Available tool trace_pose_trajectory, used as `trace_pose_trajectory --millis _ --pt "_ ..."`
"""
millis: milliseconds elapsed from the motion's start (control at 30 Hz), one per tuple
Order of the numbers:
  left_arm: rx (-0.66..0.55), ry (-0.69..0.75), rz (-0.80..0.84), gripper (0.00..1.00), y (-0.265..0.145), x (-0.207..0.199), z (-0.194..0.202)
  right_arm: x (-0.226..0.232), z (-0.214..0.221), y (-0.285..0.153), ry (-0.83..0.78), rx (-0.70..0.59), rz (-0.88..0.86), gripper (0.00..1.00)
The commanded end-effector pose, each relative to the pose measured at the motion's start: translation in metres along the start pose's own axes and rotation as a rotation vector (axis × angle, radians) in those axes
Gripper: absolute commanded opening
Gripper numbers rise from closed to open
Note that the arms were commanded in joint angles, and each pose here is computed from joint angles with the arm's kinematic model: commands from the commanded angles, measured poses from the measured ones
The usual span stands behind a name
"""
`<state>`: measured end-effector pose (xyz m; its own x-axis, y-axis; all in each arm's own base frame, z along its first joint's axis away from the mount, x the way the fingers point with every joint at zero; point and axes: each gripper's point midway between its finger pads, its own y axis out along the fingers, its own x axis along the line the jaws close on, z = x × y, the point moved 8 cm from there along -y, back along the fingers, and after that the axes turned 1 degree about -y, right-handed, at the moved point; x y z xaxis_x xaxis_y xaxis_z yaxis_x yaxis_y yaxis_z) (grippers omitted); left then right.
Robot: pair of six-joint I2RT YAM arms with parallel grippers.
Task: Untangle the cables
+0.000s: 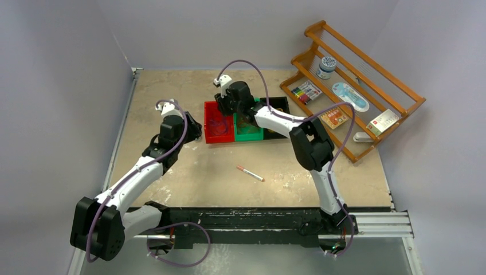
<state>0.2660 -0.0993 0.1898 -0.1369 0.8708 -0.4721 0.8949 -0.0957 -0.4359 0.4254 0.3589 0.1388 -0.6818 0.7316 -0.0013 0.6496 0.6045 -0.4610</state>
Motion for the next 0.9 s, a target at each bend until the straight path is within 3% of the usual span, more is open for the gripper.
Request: trace_pose_trajectory --millis 0,233,433,633,867 --pt "-0.051 0.008 0.044 0.48 0.000 -0.012 -0.018 0.004 -0.070 -0.044 -0.002 -0.218 -0.035 0.40" --pt "-0.050 0.012 0.040 0.48 0.002 -0.012 -0.018 0.005 -0.079 -0.081 -0.042 -0.259 -0.042 0.48" --pt "-0.059 0.025 0.033 0.48 0.001 -0.014 -0.023 0.018 -0.072 -0.102 -0.117 -0.263 -0.187 0.53" --pt "-0.066 0.029 0.030 0.48 -0.003 -0.015 -0.028 0.034 -0.050 -0.098 -0.209 -0.180 -0.392 0.54" --pt "-0.177 0.018 -0.067 0.47 -0.029 -0.006 -0.048 0.035 -0.032 -0.075 -0.184 -0.137 -0.410 0.55"
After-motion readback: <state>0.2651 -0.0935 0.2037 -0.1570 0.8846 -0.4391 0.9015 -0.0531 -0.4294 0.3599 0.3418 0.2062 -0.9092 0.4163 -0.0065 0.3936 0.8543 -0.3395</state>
